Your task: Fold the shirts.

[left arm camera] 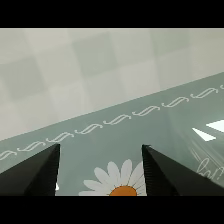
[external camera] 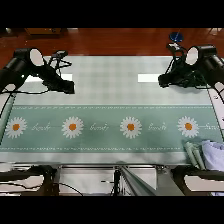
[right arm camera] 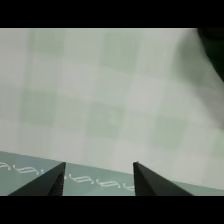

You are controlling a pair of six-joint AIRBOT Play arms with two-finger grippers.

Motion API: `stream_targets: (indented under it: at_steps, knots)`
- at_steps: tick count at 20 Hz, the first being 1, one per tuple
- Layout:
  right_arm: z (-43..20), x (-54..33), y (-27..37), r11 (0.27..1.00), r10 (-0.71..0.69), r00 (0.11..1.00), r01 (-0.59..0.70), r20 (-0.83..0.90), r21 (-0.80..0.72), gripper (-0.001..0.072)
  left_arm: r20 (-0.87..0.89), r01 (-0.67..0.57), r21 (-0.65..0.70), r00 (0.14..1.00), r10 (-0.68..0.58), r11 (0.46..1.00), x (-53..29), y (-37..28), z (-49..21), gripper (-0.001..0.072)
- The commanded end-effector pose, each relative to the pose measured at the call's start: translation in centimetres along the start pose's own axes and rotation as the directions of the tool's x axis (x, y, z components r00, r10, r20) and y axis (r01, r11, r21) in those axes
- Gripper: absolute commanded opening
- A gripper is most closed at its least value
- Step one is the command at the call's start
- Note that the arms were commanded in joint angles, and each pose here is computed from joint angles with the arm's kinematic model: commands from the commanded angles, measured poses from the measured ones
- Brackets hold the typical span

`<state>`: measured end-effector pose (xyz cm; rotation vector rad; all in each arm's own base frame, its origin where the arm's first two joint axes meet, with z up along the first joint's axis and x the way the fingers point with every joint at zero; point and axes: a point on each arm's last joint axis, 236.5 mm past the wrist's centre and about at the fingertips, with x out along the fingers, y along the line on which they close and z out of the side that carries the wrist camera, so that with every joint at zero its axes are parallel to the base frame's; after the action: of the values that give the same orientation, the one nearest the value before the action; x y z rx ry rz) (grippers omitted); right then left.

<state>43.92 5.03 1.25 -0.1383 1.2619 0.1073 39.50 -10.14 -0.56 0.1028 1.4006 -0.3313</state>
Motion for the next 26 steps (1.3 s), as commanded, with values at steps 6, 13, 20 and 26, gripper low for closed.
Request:
stream_targets:
  at_steps: [6,13,20,26]
  knots:
    - [10.0,-8.0,-13.4,0.915,-0.398,0.841,0.392,0.367,0.095,0.0591,0.024,-0.009,0.004,1.000,0.009,1.000,-0.3,1.2,0.5,0.0608]
    - [5.3,-2.0,-23.2,0.866,-0.245,0.939,0.101,0.240,0.489,0.0591,0.022,-0.008,0.001,1.000,0.008,1.000,-0.4,1.3,0.4,0.0610]
    - [3.8,5.5,-25.5,0.774,-0.128,0.966,-0.046,0.226,0.632,0.0591,-0.019,0.015,-0.003,1.000,-0.015,1.000,-0.6,0.7,-0.7,0.0610]
    - [4.0,11.9,-22.0,0.764,-0.030,0.981,-0.102,0.193,0.637,0.0583,0.000,0.099,-0.024,0.995,-0.099,0.995,-0.7,-1.3,-0.2,0.0610]
